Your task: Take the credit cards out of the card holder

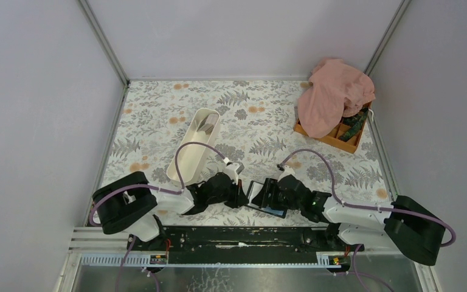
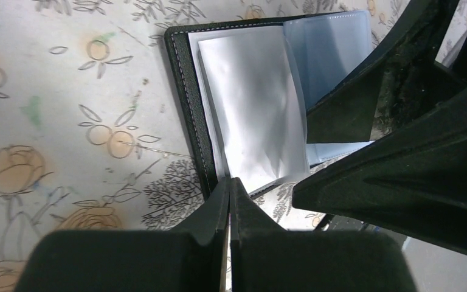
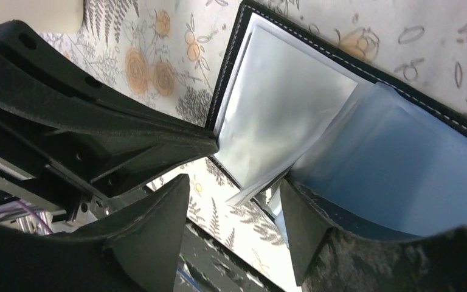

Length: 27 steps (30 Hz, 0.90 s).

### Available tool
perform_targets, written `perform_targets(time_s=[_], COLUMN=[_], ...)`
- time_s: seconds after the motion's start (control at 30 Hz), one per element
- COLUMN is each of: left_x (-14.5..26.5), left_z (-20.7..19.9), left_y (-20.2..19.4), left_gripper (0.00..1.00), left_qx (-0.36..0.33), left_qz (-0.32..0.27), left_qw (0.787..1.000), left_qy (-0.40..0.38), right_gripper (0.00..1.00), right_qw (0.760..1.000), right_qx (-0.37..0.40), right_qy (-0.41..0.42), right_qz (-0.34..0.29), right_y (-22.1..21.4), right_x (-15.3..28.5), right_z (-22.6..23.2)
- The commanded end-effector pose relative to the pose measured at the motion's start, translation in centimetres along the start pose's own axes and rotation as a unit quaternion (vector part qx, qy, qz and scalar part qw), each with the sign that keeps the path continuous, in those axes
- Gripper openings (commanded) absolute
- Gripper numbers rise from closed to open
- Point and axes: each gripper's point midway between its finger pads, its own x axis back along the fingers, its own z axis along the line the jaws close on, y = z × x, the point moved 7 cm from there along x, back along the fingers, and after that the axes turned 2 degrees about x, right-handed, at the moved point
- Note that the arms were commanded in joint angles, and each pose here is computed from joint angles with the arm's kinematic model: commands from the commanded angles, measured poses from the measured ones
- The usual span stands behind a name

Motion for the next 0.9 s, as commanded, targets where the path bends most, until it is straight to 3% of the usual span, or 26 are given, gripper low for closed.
perform_targets(time_s=[0.0,0.33,0.87], left_x=[0.2,0.0,0.0], left_z=[1.8,1.7,1.5], left_y=[-2.2,-2.0,-1.7], left_gripper=[0.00,0.00,0.00], left_qx=[-0.017,-0.018,-0.026], left_qz=[0.054,0.057,0.060], left_qw=[0.998,0.998,0.998], left_qy=[0.036,0.030,0.025], right_gripper=[0.63,0.61,0.60], right_qw=[1.000,0.988,0.980], right_qx=[-0.002,-0.023,-0.043], right_qy=[0.022,0.117,0.166], right_qz=[0.000,-0.095,-0.100], right_y=[-0.8,1.2,1.2], right_x=[-1.6,1.6,1.3], right_z=[1.1,3.1,3.9])
